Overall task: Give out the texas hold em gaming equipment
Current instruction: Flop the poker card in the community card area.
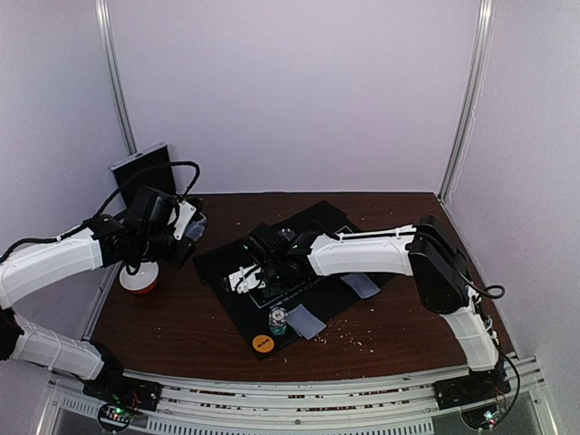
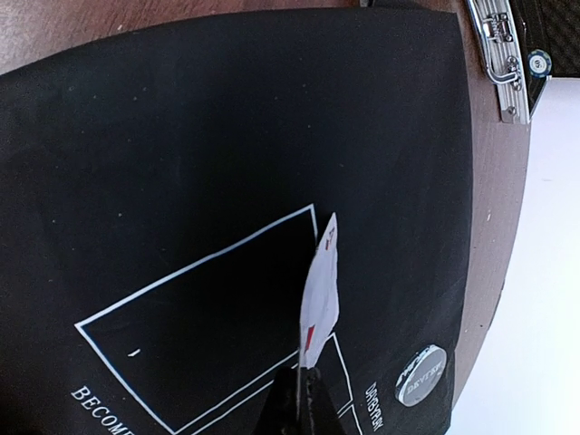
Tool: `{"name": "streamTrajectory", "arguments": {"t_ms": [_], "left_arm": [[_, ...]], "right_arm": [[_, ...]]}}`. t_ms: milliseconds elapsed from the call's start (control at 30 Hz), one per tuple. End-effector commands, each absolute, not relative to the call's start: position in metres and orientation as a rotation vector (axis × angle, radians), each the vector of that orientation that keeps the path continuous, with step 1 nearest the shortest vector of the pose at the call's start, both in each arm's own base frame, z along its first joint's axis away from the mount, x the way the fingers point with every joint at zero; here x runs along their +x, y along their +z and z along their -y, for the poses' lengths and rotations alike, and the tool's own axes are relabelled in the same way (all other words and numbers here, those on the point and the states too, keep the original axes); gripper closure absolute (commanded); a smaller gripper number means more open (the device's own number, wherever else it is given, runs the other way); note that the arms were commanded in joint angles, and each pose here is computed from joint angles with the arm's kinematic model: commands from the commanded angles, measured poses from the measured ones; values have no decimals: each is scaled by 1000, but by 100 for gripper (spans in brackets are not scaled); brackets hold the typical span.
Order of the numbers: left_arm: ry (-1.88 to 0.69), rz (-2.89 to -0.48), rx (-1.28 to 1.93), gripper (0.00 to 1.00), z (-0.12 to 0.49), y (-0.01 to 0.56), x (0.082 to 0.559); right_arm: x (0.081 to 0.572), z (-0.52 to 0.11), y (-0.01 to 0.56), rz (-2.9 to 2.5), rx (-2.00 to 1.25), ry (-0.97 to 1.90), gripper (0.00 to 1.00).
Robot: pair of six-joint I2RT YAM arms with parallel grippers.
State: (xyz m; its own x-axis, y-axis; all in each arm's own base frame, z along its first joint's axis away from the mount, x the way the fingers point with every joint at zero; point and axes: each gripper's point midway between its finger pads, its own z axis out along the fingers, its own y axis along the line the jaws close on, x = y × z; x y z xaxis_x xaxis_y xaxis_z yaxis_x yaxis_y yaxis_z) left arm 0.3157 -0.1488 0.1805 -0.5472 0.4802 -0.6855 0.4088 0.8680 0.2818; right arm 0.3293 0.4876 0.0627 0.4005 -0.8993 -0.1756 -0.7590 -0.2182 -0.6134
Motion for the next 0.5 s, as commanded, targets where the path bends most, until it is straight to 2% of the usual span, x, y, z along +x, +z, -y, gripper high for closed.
{"name": "streamTrajectory", "arguments": {"t_ms": [0,267,467], "left_arm": [[81,-2155,614,60,151,198,320],[85,-2156,619,60,150,197,321],[87,-2153,616,60,149,199,320]], "right_arm": [[323,-482,48,-1390,-2124,-326,100],[308,-474,53,-1369,-2200,-291,100],[307,-480,59,-1357,-2182,-272,90]]}}
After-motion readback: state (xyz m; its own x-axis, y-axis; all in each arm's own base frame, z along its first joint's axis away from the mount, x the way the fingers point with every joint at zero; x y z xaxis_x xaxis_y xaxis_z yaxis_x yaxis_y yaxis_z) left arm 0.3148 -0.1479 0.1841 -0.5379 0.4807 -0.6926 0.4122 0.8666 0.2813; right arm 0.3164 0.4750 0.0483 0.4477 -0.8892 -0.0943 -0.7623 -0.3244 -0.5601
